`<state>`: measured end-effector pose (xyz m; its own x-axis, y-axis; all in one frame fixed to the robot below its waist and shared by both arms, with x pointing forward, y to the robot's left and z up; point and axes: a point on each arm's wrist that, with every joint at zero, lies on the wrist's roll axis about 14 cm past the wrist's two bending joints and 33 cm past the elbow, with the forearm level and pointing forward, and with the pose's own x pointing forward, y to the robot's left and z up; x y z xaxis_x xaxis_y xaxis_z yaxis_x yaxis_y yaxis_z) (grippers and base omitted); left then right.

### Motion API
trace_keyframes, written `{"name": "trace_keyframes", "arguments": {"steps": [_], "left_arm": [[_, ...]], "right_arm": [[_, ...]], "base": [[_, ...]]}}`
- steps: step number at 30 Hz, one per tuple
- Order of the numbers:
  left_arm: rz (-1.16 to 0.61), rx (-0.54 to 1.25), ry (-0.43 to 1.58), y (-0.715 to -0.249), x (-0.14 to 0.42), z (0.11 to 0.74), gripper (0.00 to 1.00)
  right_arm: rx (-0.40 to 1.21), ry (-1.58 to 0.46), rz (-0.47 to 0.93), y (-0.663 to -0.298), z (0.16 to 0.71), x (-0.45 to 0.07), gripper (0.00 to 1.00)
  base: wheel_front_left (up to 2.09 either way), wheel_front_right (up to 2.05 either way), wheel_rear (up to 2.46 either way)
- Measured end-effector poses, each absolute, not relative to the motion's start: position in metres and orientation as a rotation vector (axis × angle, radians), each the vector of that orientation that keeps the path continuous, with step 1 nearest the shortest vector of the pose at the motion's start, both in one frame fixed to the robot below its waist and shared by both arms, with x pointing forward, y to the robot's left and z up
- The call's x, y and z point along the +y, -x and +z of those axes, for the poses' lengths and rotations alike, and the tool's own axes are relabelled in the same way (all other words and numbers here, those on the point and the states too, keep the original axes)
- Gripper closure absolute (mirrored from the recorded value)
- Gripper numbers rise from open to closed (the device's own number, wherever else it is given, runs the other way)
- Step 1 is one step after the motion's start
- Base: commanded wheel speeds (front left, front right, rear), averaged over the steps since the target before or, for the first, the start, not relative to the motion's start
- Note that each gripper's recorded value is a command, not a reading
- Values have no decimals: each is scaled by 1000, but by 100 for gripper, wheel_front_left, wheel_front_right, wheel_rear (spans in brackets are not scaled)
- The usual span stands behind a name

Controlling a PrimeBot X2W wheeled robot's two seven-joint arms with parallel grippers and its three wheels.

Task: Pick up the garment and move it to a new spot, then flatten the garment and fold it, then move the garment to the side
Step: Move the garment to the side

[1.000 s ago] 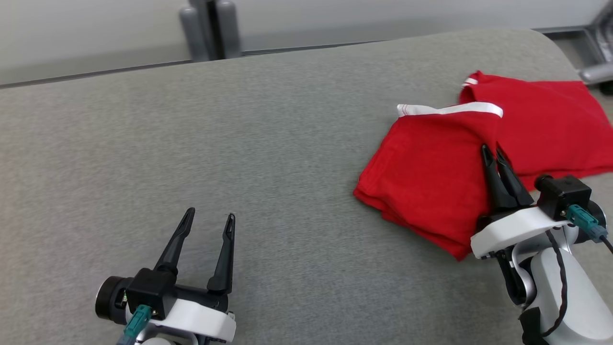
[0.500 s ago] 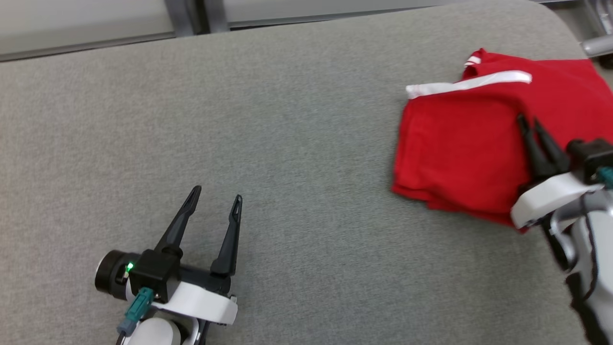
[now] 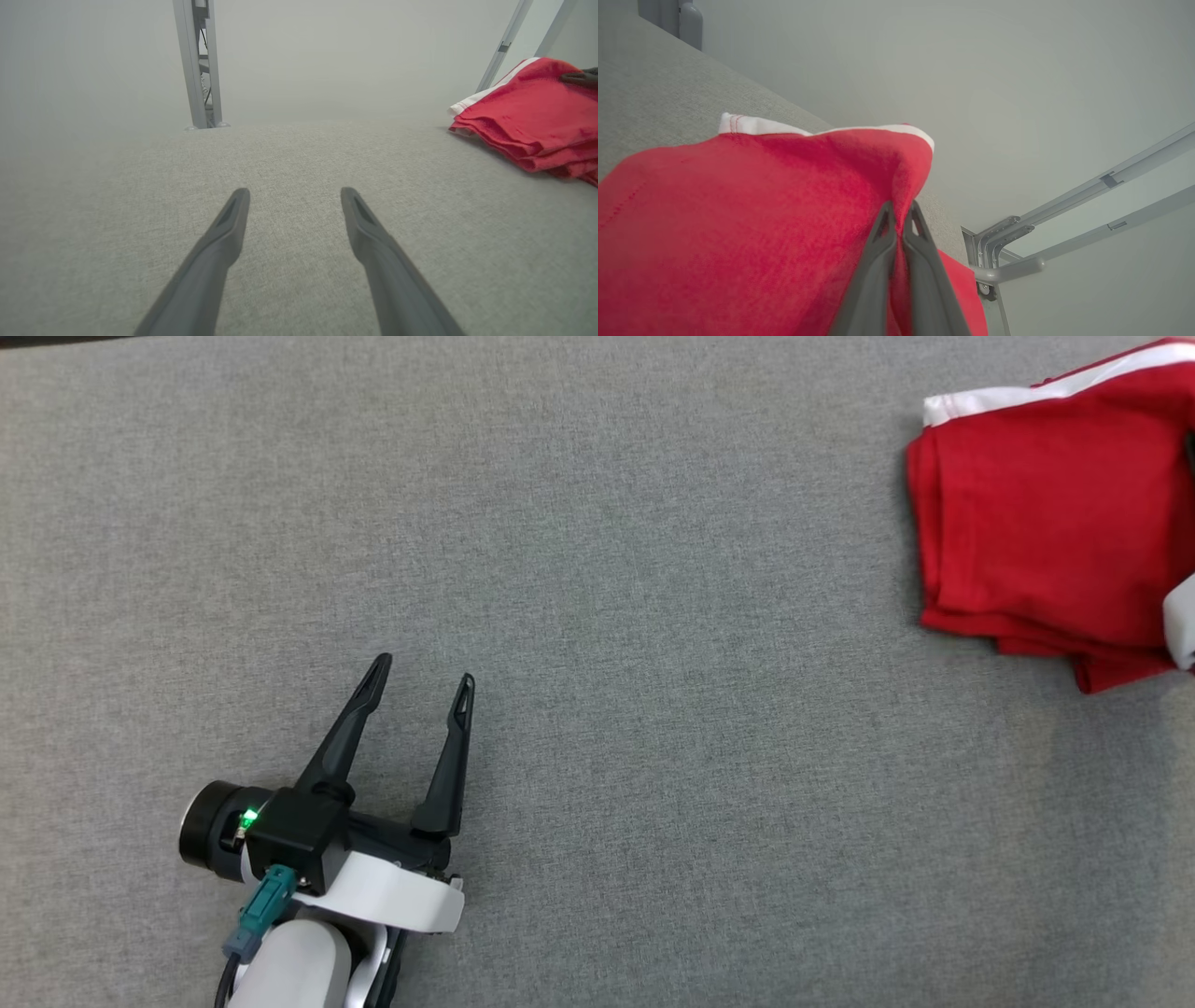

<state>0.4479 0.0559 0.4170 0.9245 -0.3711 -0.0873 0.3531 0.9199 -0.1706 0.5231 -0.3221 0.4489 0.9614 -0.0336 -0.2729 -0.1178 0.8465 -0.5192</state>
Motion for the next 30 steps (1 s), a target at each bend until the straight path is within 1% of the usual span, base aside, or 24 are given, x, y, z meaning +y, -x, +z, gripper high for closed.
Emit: {"name": "trace_keyframes", "arguments": {"steps": [7,17,18,19,20,21,22,25,30], "left_arm": [[-381,118,166,-454,50,414,0],[-378,110,167,-461,54,414,0],[-376,108,165,-461,55,415,0],[-372,107,163,-461,56,416,0],[-370,105,162,-461,57,417,0],[-368,102,161,-461,58,418,0],[-366,99,160,-461,59,419,0],[-362,91,156,-459,61,424,0],[-351,77,156,-455,64,432,0]], "right_arm": [[301,625,-4,-526,459,-347,100],[377,697,-11,-523,447,-356,100],[377,704,-14,-523,448,-357,89],[375,715,-16,-524,449,-358,71],[371,717,-20,-524,450,-358,58],[372,717,-25,-523,451,-358,31],[369,719,-29,-522,452,-358,0],[378,748,-50,-518,456,-364,0],[309,792,-88,-515,480,-366,0]], "base": [[0,0,0],[0,0,0],[0,0,0],[0,0,0],[0,0,0],[0,0,0],[0,0,0],[0,0,0],[0,0,0]]}}
